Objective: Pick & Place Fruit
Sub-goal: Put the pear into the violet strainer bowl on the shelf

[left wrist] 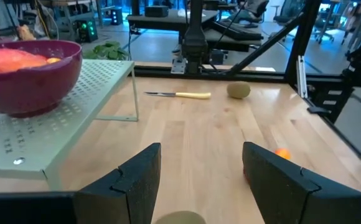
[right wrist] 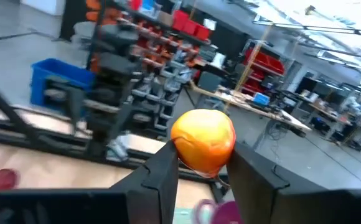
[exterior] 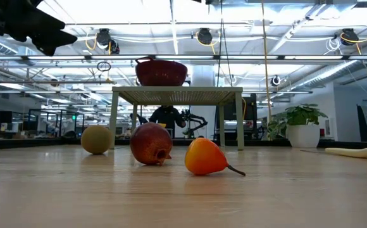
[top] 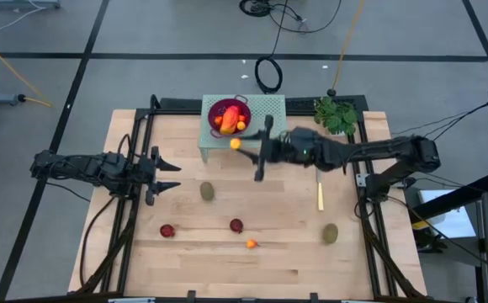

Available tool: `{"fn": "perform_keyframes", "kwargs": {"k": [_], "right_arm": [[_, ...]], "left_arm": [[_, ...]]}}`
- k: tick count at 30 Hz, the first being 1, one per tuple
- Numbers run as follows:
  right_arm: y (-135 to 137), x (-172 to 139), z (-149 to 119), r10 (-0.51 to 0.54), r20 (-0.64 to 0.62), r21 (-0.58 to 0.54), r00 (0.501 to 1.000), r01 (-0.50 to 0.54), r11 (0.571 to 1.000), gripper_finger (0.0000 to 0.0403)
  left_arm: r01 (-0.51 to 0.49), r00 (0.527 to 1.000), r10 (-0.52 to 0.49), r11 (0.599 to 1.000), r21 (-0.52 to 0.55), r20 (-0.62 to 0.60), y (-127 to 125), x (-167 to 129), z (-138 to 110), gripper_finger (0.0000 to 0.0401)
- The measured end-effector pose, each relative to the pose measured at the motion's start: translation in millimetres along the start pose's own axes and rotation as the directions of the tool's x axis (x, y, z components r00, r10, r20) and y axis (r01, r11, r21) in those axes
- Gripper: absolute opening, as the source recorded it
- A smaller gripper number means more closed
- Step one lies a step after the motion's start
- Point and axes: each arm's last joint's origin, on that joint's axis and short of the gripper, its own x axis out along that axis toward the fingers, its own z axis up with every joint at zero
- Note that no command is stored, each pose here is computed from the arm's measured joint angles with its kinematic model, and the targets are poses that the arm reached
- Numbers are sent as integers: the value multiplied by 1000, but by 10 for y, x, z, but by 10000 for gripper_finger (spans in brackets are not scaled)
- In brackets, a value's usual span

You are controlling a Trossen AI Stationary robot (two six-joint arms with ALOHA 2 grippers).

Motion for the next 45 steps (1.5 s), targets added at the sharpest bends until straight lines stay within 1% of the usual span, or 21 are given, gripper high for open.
{"fn": "perform_keyframes", "kwargs": {"k": [4, 8, 10, 13, 15, 18, 21, 22, 26, 31, 35, 41, 45], "right_arm": [[-270, 27, -37, -52, 0, 8, 999, 52, 999, 116], [-499, 33, -69, -116, -11, 6, 993, 117, 993, 116], [-599, 36, -66, -142, -14, 4, 990, 142, 990, 116], [-713, 123, -132, -168, -32, 1, 985, 168, 986, 116], [-770, 172, -198, -150, -50, 14, 987, 151, 988, 116], [-849, 329, -245, -138, -38, 30, 990, 139, 990, 116], [-914, 454, -335, -129, -108, 18, 986, 132, 991, 116], [-932, 517, -340, -129, -108, 16, 986, 132, 991, 116], [-1004, 679, -348, -107, -131, -29, 986, 104, 994, 116], [-1013, 865, -450, -74, -221, -85, 973, 56, 995, 116], [-1054, 960, -566, -76, -253, -126, 965, 45, 991, 116], [-1092, 990, -724, -70, -309, -128, 948, 32, 991, 116], [-1075, 974, -753, -37, -341, -156, 939, -17, 988, 116]], "left_arm": [[0, 1000, 0, 1000, 30, 0, 0, 0, 0, 228], [0, 1000, 0, 999, 34, 0, 0, 0, 0, 228], [0, 1000, 0, 999, 34, 0, 0, 0, 0, 228], [-6, 1000, 6, 999, 35, 1, 2, 0, 1, 228], [-19, 1000, 19, 999, 34, 3, 6, 0, 2, 228], [-28, 1000, 28, 999, 33, 4, 8, -1, 3, 228], [-28, 1000, 28, 999, 33, 5, 8, 0, 4, 228], [-28, 1000, 28, 999, 33, 5, 8, 0, 4, 228], [-28, 1000, 28, 999, 32, 6, 8, 0, 5, 228], [-28, 1000, 28, 999, 34, 6, 8, -1, 5, 228], [-29, 1000, 28, 999, 36, 6, 8, 0, 5, 228], [-29, 1000, 28, 999, 37, 6, 8, -1, 5, 228], [-28, 1000, 28, 999, 37, 6, 8, -1, 5, 228]]}}
